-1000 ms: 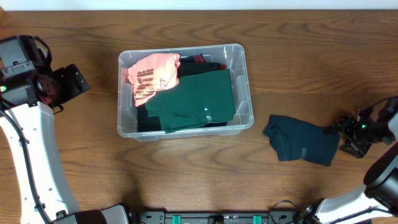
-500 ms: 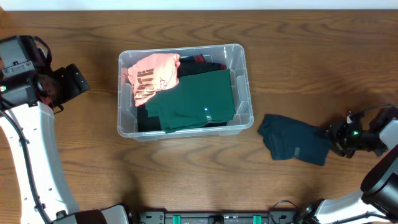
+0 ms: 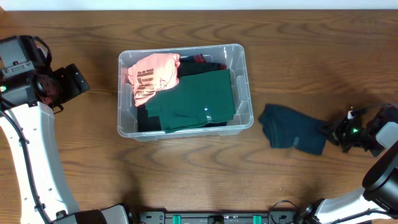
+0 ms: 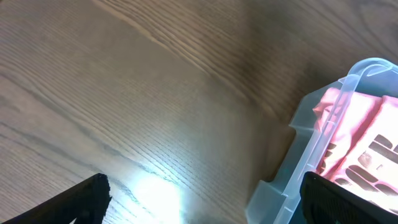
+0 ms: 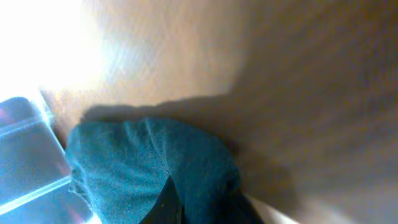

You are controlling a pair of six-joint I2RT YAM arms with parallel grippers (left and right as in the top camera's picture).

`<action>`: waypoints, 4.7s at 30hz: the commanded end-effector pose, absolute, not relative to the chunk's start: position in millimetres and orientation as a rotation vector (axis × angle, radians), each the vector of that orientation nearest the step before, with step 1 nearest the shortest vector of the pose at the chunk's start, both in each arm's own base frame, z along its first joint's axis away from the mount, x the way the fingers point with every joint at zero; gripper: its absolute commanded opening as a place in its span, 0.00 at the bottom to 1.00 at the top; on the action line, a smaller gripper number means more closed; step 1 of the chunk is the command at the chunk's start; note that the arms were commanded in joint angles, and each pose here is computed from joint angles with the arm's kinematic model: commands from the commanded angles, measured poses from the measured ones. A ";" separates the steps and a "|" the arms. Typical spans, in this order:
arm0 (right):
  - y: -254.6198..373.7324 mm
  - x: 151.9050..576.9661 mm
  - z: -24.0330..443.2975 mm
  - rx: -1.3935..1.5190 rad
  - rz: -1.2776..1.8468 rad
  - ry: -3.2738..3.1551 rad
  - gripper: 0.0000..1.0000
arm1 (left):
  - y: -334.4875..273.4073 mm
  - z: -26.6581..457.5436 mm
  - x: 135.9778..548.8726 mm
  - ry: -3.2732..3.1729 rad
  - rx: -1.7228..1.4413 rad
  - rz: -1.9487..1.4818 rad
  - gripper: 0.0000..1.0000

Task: Pack container
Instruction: 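Grasp the dark teal garment with the right gripper, then carry the teal garment with the right gripper into the bin, then push the teal garment down into the bin with the right gripper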

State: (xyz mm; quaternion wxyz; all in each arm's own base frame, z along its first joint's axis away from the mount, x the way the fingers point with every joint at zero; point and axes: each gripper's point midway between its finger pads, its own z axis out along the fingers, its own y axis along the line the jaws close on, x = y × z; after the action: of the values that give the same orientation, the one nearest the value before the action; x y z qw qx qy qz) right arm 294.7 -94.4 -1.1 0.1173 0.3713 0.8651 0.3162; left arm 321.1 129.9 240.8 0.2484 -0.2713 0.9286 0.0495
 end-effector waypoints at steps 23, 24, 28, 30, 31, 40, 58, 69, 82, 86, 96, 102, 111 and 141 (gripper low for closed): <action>-64.2 390.6 119.9 0.889 1.503 1.976 0.01 | 132.6 239.1 319.6 2.532 -0.760 0.145 0.98; -57.6 395.5 133.8 0.830 1.502 1.964 0.01 | 132.4 239.1 319.6 2.532 -0.759 0.144 0.98; -23.4 415.3 216.3 0.504 1.461 1.851 0.01 | 132.5 239.1 319.6 2.532 -0.760 0.144 0.98; -1.7 419.0 267.9 0.336 1.442 1.752 0.01 | 132.4 239.1 319.6 2.532 -0.759 0.144 0.98; 8.2 418.6 289.3 0.265 1.436 1.706 0.01 | 132.6 239.1 319.6 2.532 -0.760 0.145 0.98; 128.1 403.4 376.4 -0.060 1.585 1.565 0.01 | 132.5 239.1 319.6 2.532 -0.760 0.145 0.98; 251.8 414.9 242.7 0.110 1.412 1.990 0.01 | 132.5 239.1 319.6 2.532 -0.760 0.145 0.98; 216.2 451.2 165.9 0.164 1.067 2.105 0.01 | 132.4 239.1 319.6 2.532 -0.759 0.144 0.98; 177.5 462.1 202.3 0.052 1.104 1.997 0.55 | 132.5 239.1 319.6 2.532 -0.760 0.145 0.98; 187.0 448.7 243.6 -0.058 1.195 1.893 0.56 | 132.6 239.1 319.6 2.532 -0.760 0.145 0.98; 221.2 424.7 307.0 -0.182 1.260 1.701 0.27 | 132.6 239.1 319.6 2.532 -0.760 0.145 0.98; 256.6 431.0 275.1 -0.103 1.232 1.768 0.15 | 132.4 239.1 319.6 2.532 -0.759 0.144 0.98; 325.8 418.6 140.8 -0.091 1.199 2.086 0.09 | 132.6 239.1 319.6 2.532 -0.760 0.145 0.98; 379.9 427.6 205.8 -0.482 0.905 1.943 0.03 | 132.5 239.1 319.6 2.532 -0.760 0.145 0.98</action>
State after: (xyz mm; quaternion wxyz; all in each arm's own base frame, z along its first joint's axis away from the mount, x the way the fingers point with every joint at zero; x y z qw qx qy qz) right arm 429.8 358.0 274.4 0.5097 -0.1895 0.7490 0.3785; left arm 321.0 129.8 240.7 0.2482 -0.2712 0.9286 0.0493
